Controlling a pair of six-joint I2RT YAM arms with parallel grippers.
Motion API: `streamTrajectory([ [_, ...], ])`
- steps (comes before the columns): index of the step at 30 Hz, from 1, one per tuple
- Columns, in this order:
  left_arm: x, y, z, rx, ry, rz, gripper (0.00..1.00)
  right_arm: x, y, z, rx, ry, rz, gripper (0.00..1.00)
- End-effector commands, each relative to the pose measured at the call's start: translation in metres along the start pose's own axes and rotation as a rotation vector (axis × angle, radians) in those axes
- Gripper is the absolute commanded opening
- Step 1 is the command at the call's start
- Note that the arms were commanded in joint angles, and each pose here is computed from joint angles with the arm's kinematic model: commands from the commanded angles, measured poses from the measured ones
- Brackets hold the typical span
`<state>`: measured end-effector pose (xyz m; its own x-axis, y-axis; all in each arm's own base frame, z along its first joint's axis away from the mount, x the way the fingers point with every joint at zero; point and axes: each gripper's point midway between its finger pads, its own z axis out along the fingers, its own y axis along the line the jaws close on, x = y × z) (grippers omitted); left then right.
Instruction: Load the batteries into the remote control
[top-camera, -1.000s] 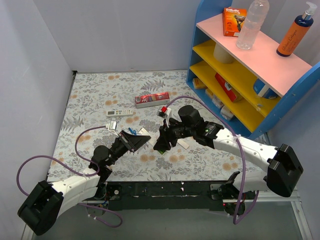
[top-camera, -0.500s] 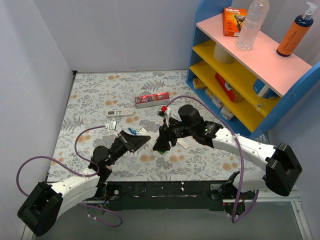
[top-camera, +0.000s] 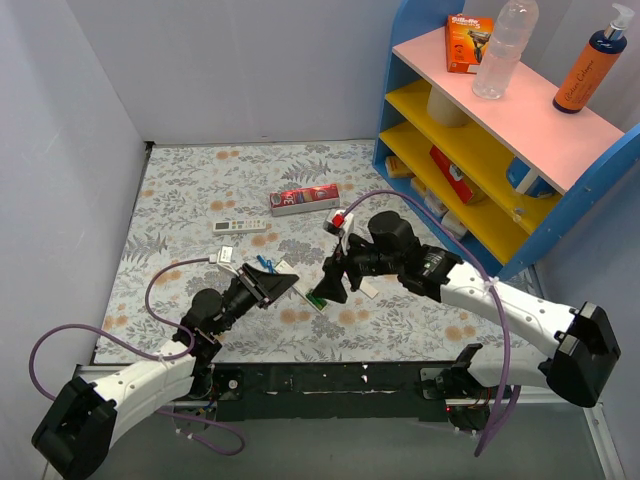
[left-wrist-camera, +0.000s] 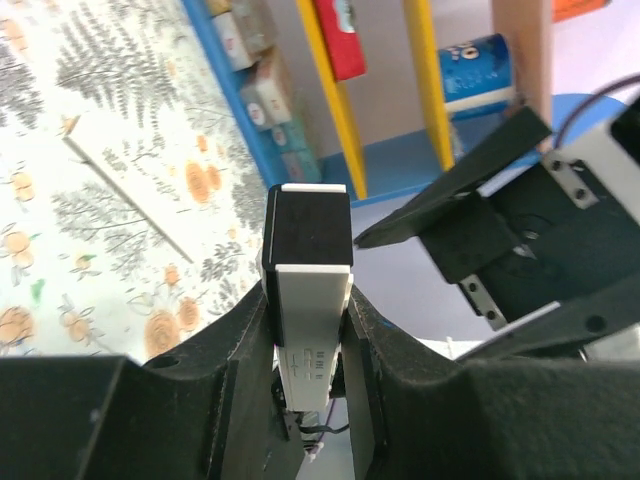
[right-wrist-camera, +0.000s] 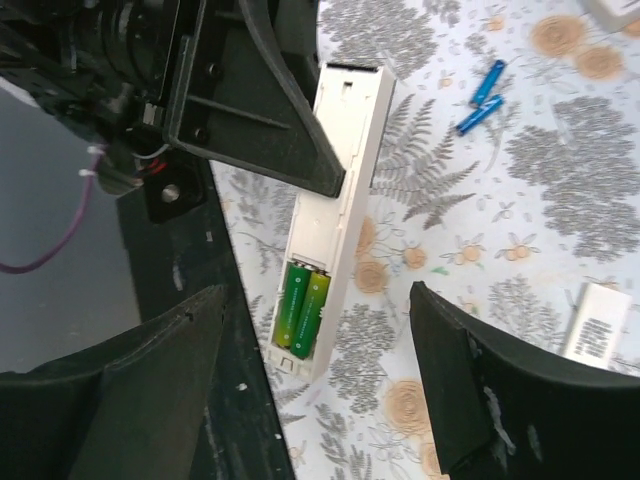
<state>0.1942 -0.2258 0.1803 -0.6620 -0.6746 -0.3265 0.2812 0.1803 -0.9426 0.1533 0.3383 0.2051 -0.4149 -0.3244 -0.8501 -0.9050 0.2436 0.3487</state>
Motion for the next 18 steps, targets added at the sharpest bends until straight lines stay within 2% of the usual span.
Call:
streamTrajectory([
  [1,-0.001,0.024,-0.002,-0.106,-0.02,-0.007,0.0,-0.007,-0.014,-0.002,0.127,-0.023,-0.113,0.82],
  [9,-0.003,0.023,0.0,-0.113,-0.025,0.001,0.0,-0.003,-0.019,0.029,0.263,0.075,-0.144,0.86],
  [18,-0.003,0.023,-0.001,-0.115,-0.025,0.005,0.0,0.014,-0.024,0.06,0.322,0.162,-0.147,0.85],
])
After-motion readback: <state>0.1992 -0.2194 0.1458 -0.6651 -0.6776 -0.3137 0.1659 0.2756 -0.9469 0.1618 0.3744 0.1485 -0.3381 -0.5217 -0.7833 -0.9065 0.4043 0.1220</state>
